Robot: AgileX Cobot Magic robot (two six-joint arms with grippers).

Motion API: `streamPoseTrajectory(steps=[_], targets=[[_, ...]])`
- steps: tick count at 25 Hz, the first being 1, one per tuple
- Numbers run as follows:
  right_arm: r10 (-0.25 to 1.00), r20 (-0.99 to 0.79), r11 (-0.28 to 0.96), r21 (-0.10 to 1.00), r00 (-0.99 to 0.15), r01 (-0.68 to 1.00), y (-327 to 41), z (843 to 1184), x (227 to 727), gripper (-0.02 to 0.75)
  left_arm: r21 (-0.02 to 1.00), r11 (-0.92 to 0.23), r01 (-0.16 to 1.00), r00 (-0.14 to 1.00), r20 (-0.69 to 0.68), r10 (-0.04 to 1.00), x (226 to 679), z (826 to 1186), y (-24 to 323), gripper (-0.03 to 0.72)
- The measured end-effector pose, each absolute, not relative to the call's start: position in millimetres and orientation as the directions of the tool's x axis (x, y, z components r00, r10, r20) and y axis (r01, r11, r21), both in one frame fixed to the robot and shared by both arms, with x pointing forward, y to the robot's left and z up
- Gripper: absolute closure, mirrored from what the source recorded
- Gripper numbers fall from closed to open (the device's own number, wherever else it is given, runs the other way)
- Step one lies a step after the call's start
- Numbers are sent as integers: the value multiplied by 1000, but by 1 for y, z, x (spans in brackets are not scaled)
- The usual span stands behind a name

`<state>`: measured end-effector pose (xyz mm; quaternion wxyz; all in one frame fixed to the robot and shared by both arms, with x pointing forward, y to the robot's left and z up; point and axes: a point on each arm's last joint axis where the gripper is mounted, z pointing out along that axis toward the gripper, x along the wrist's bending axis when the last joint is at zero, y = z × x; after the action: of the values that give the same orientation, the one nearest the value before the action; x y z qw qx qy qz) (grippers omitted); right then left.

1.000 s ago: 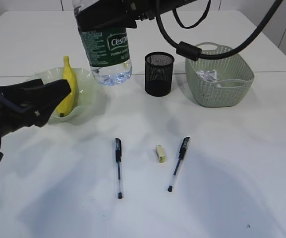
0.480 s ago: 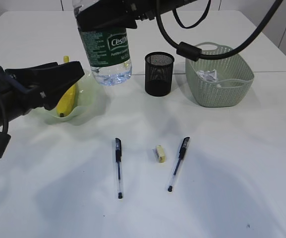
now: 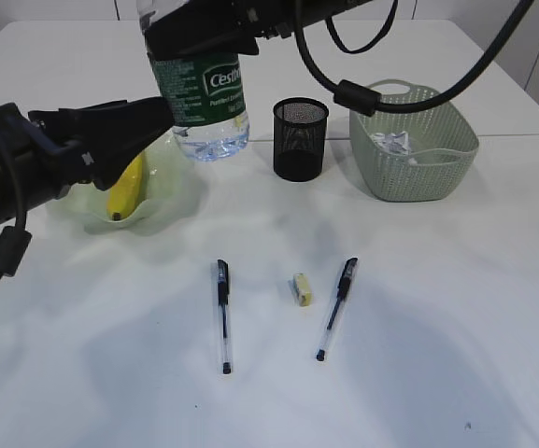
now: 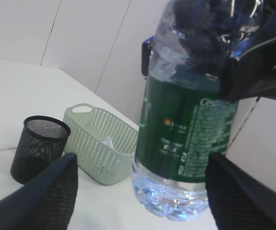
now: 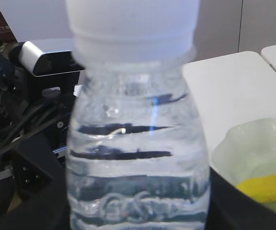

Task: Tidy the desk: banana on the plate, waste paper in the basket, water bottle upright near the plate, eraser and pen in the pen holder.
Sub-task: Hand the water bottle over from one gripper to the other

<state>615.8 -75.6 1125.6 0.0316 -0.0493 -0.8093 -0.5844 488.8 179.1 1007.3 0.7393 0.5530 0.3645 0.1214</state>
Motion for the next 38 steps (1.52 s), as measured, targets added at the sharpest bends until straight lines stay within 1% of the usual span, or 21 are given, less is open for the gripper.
streamPoseTrajectory(steps=[8,12,22,28,38], targets=[[42,106,314,943,-993,114,-76,1125,616,351,908,357,218,771,-384,507,491,1023,160,97],[42,104,316,942,-994,112,-76,1125,616,351,910,356,213,787,-375,489,490,1026,155,97],[42,103,318,942,-994,111,-76,1125,616,351,908,360,216,784,-380,490,491,1026,154,97],[40,116,286,950,-992,123,-75,1128,616,351,910,348,225,775,-384,502,491,1024,154,97],[41,126,277,952,-991,132,-75,1129,616,351,906,351,235,754,-398,522,493,1023,155,97]])
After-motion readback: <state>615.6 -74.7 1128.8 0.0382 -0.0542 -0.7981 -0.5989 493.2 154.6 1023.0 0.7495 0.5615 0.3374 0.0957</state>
